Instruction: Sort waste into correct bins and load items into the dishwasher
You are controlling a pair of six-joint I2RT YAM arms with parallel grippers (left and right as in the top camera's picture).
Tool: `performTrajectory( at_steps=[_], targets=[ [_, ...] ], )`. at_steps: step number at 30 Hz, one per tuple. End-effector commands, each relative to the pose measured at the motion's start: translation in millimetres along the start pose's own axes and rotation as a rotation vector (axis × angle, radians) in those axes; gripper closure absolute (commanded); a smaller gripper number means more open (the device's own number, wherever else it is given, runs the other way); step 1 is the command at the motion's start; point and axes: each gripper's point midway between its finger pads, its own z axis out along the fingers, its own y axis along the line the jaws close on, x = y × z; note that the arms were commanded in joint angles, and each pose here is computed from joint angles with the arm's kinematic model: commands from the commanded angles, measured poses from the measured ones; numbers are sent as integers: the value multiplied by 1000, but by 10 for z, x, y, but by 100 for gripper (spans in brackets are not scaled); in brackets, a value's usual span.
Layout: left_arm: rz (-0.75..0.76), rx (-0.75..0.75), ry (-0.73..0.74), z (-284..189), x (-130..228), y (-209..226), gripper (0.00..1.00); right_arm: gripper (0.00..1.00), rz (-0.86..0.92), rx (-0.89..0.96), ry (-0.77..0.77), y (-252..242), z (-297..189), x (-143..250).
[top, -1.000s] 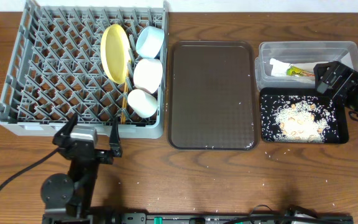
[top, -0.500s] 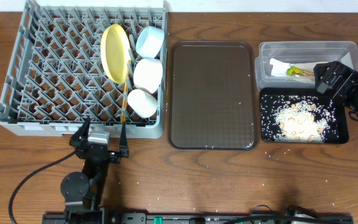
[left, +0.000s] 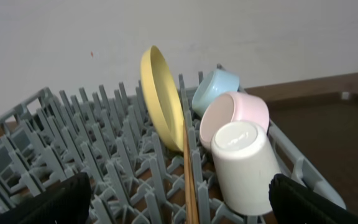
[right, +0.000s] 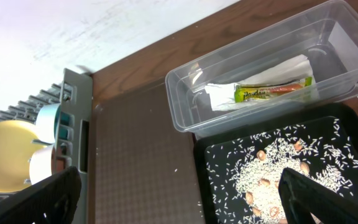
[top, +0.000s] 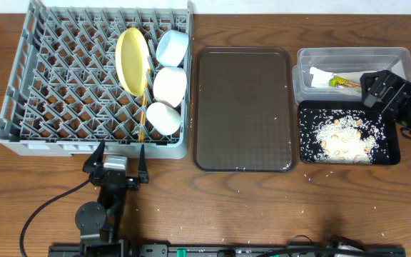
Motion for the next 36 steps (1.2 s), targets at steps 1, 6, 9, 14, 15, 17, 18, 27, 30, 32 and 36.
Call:
performTrajectory(
  at_steps=[1, 6, 9, 14, 15, 17, 18, 27, 30, 32, 36],
  targets=[
    [11, -10, -8, -5, -4, 23, 7, 1, 6, 1, -6, -3, -11, -27],
    [-7, -3, 74, -12, 198, 5, 8, 1, 6, 1, -7, -2, -12, -28],
    [-18, 0, 99, -18, 260, -2, 8, 1, 6, 1, -7, -2, -12, -28],
    [-18, -8, 100, -18, 261, 10, 8, 1, 6, 1, -6, -3, -11, -27],
    [-18, -8, 100, -18, 261, 10, 8, 1, 6, 1, -6, -3, -11, -27],
    [-18, -8, 100, -18, 261, 10, 7, 1, 6, 1, -6, -3, -11, -27],
    [-17, -8, 100, -18, 261, 10, 8, 1, 5, 1, -6, -3, -11, -27],
    [-18, -7, 102, -17, 265, 10, 8, 1, 5, 1, -6, -3, -11, -27],
    [-18, -7, 102, -17, 265, 10, 8, 1, 6, 1, -7, -2, -12, -28],
    [-18, -8, 102, -17, 265, 10, 8, 1, 6, 1, -7, -2, -12, -28],
    [-18, -7, 102, -17, 265, 10, 7, 1, 6, 1, -6, -3, -11, -27]
  ],
)
